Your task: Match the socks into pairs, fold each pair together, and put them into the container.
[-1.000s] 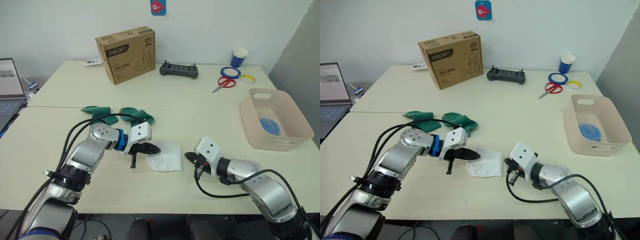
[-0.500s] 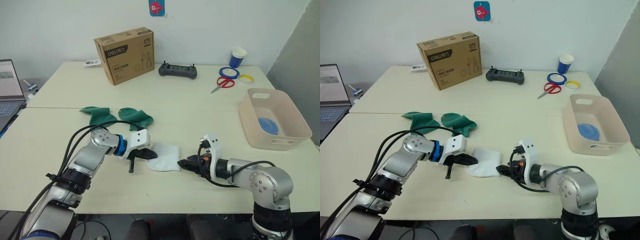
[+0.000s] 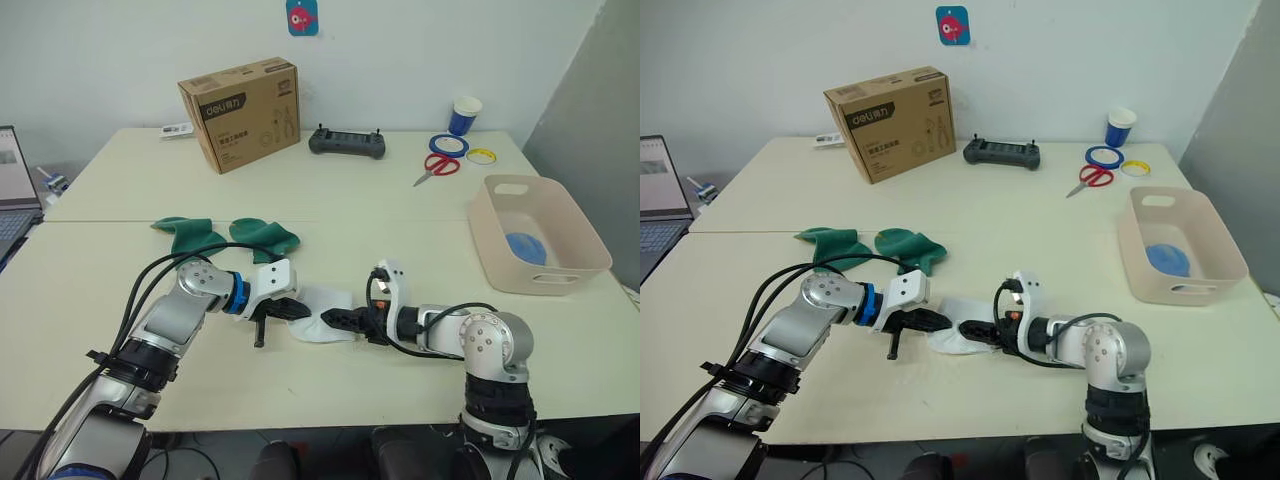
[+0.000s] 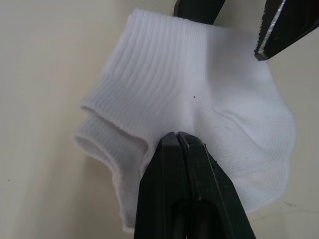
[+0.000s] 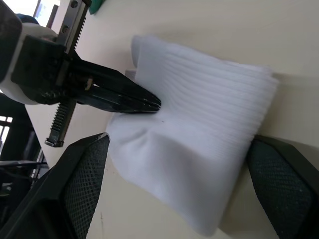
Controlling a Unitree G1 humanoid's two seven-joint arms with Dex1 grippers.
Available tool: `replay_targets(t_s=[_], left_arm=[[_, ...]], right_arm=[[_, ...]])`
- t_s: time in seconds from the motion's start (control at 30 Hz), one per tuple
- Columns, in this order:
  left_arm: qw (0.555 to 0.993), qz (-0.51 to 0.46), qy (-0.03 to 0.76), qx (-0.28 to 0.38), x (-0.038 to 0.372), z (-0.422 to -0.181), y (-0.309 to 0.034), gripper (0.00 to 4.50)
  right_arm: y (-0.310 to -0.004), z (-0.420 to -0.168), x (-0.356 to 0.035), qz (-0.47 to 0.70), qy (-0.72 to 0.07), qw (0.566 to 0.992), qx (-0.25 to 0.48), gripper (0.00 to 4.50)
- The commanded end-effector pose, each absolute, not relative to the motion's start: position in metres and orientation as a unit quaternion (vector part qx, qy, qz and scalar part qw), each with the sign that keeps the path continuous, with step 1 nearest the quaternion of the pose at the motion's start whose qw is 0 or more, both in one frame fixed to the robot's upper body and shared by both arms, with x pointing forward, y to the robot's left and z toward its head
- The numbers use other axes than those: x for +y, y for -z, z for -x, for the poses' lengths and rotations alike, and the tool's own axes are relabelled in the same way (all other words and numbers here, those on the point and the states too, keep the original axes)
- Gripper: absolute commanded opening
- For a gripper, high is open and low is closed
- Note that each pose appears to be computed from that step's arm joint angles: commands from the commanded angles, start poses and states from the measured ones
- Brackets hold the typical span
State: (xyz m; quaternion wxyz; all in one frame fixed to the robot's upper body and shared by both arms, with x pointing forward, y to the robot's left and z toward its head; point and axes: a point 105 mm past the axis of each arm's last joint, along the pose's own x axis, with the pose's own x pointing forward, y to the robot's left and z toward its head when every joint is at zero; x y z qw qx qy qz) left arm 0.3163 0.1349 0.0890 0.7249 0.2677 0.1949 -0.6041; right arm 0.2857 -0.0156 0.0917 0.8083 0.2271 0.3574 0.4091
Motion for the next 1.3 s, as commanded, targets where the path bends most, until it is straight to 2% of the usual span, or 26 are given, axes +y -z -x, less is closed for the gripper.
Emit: replay_targets(t_s=[0.03, 0.27, 0.57, 0.67, 1.03, 1.23, 1.3], left_arm=[[0.721, -0.270, 0.601, 0.215, 0.139, -0.313, -0.080, 0.00], [0.725, -0.270, 0.596, 0.215, 0.142, -0.315, -0.082, 0.00], [0.731, -0.270, 0.588, 0.215, 0.148, -0.316, -0.083, 0.00], [0.733, -0.270, 0.586, 0.215, 0.149, -0.316, -0.082, 0.00], [0.743, -0.252, 0.583, 0.212, 0.150, -0.318, -0.086, 0.00], [0.759, -0.189, 0.596, 0.182, 0.140, -0.317, -0.108, 0.00], [0.752, -0.172, 0.609, 0.184, 0.136, -0.312, -0.116, 0.00]], right_arm=[[-0.097, -0.285, -0.002, -0.252, -0.441, 0.787, 0.351, 4.48], [-0.110, -0.296, 0.007, -0.267, -0.482, 0.775, 0.311, 4.48], [-0.105, -0.301, 0.012, -0.250, -0.498, 0.775, 0.298, 4.48], [-0.104, -0.302, 0.012, -0.247, -0.493, 0.781, 0.295, 3.86], [-0.102, -0.306, 0.005, -0.259, -0.458, 0.801, 0.284, 0.01], [-0.105, -0.307, -0.015, -0.258, -0.425, 0.825, 0.270, 0.01], [-0.107, -0.303, -0.030, -0.246, -0.408, 0.840, 0.260, 0.01]])
